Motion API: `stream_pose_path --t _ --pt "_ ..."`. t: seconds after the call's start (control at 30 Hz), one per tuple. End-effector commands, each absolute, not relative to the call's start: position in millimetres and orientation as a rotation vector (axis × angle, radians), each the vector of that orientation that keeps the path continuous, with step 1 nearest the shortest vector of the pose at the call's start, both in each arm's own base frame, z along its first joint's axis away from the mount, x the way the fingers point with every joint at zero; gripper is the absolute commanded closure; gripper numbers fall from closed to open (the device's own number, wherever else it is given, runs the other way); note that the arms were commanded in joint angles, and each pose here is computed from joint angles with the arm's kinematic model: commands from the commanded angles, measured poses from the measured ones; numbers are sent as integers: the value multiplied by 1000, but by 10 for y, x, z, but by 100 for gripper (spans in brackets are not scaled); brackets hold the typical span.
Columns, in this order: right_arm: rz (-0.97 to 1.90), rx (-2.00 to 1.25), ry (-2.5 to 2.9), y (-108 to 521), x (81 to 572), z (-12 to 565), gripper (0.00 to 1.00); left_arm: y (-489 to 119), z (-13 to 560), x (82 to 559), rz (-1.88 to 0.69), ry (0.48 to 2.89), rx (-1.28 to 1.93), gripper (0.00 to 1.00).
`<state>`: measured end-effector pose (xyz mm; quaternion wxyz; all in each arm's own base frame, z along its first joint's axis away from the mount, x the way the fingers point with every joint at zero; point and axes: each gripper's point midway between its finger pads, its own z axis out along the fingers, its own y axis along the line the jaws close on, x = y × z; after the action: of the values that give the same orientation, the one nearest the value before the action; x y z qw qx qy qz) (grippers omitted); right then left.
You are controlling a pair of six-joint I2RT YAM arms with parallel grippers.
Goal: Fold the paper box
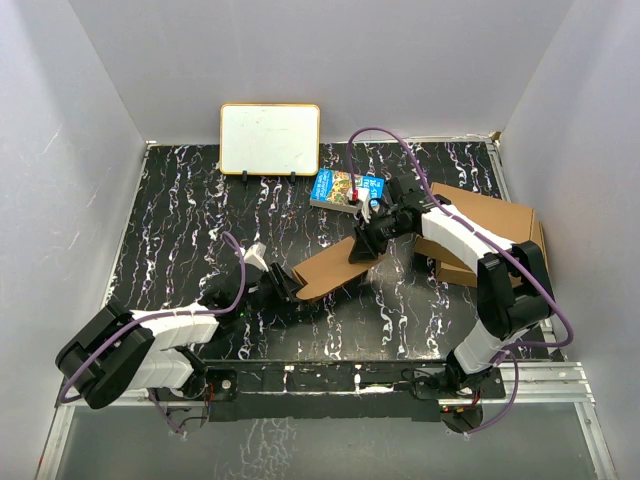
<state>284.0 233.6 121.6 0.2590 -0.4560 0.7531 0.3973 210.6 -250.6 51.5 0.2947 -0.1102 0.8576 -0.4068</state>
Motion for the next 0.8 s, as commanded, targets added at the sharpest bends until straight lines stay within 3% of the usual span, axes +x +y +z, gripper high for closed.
stream_pose_path --t 0.0,0.17,0.53,0.63,0.77 --pt "1075 -1253 2011 2383 2887 1267 69 -2541 646 2194 -1109 2228 -307 59" --pt "1065 -1253 2013 2377 2898 1265 69 -2473 567 2148 -1052 2272 -289 59" --pt "1030 -1246 2073 2320 2897 1075 69 -1852 544 1980 -669 2365 -209 63" --pt "1024 -1248 2093 2302 2884 997 69 -1870 785 2046 -680 2313 -170 63" --pt "1019 -1246 2125 2276 2866 869 69 -2209 1272 2162 -881 2176 -57 61"
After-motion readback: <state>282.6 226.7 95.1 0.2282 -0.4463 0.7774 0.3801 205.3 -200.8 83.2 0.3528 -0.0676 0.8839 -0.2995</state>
